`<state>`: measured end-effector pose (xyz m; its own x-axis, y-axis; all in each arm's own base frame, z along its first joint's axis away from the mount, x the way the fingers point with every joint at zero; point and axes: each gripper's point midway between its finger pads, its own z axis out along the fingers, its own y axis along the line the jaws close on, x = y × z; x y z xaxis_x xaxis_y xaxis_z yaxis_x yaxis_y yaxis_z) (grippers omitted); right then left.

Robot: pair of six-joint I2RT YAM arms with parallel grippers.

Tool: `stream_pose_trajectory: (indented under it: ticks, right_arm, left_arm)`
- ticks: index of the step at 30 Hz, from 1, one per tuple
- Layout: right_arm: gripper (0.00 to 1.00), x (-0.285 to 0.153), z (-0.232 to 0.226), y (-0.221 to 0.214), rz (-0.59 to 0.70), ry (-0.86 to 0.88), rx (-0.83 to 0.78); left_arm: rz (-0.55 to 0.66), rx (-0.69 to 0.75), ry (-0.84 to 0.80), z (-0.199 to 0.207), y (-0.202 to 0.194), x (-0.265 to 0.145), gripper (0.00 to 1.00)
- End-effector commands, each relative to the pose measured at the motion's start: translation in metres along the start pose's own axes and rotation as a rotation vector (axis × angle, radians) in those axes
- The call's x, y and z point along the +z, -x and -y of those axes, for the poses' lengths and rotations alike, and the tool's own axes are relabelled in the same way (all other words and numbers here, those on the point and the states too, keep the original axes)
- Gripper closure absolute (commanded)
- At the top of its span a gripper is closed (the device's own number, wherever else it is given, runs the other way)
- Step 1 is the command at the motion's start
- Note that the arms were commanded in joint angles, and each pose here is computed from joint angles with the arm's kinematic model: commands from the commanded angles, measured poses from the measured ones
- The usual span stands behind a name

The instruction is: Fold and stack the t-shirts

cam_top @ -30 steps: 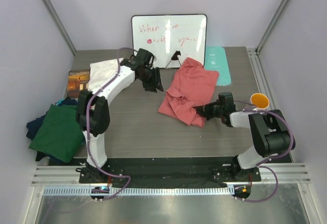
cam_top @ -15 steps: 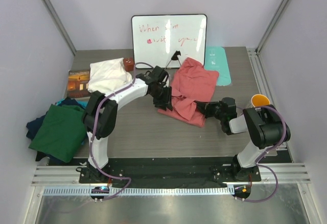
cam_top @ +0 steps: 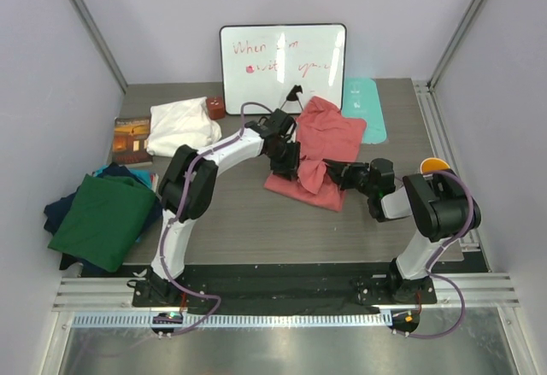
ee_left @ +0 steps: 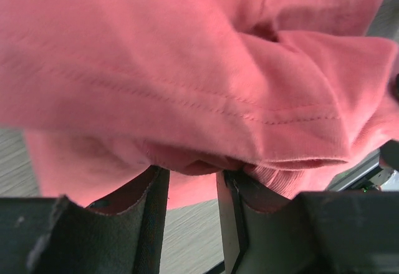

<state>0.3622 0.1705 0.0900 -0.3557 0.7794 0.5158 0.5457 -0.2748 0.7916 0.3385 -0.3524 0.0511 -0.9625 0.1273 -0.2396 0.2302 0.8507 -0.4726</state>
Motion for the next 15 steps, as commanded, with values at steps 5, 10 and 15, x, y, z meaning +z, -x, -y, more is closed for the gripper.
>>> stream_pose_trajectory:
  ticks: [5,10,15]
  right_arm:
    - [0.60,-0.005,-0.034,-0.018,-0.068,0.106,-0.041]
    - [0.58,-0.005,-0.051,-0.026,-0.079,0.124,-0.108]
    - [0.57,-0.003,-0.083,-0.044,-0.131,0.193,-0.171]
  left_arm:
    - [0.114,0.034,-0.034,0.034,0.039,-0.015,0.63]
    - [0.141,0.053,-0.011,0.035,0.050,-0.021,0.62]
    - [0.104,0.037,-0.043,0.042,0.056,-0.005,0.62]
